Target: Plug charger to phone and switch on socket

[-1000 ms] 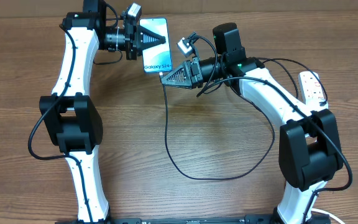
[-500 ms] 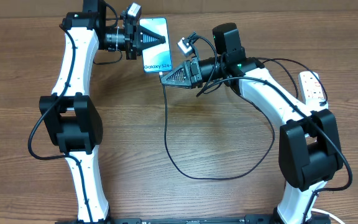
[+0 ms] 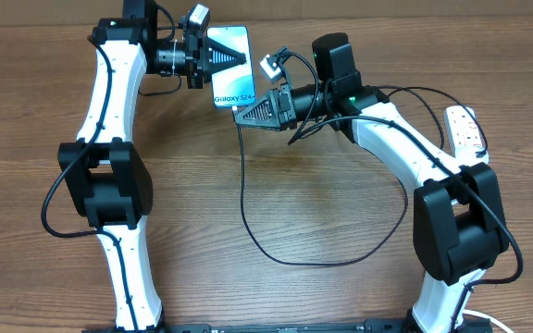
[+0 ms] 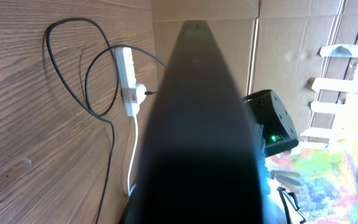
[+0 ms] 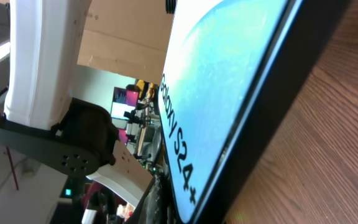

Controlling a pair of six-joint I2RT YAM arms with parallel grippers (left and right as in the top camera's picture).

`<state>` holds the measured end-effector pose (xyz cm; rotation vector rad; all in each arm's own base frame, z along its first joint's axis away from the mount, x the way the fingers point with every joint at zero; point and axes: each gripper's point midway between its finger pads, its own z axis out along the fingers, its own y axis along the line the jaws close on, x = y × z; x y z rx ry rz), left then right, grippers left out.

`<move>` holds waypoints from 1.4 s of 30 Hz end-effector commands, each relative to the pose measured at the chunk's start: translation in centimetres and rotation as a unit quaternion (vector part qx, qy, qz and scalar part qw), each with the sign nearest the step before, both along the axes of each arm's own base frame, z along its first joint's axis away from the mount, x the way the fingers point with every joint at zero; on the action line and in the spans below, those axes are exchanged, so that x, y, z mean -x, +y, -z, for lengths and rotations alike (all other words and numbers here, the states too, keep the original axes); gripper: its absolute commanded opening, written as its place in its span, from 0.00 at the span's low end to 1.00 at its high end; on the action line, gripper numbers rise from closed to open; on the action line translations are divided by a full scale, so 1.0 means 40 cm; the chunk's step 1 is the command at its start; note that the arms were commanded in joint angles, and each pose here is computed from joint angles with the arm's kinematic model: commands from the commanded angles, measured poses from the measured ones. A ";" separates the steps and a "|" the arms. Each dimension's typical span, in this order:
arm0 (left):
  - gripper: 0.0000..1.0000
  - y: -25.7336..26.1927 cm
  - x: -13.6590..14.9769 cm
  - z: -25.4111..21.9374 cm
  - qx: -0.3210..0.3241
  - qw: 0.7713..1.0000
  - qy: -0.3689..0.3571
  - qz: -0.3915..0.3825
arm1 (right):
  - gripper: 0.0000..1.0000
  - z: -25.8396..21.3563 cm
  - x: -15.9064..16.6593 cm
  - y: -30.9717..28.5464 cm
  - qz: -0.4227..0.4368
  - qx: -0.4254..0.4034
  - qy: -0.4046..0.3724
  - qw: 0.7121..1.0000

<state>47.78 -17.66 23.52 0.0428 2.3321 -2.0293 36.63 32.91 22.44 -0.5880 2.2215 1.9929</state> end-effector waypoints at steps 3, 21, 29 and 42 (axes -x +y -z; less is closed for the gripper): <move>0.04 -0.018 0.013 -0.048 0.019 0.999 -0.028 0.013 | 0.04 -0.042 -0.017 0.000 0.019 0.000 -0.016 1.000; 0.04 -0.018 0.013 -0.048 0.019 0.999 -0.028 0.013 | 0.04 -0.026 -0.039 -0.029 0.042 0.015 0.011 0.999; 0.04 -0.018 0.013 -0.048 0.019 0.999 -0.028 0.013 | 0.04 -0.026 -0.043 -0.034 0.044 0.015 0.011 0.999; 0.04 -0.018 0.013 -0.048 0.019 0.999 -0.028 0.013 | 0.04 -0.026 -0.046 -0.039 0.046 0.015 0.014 0.999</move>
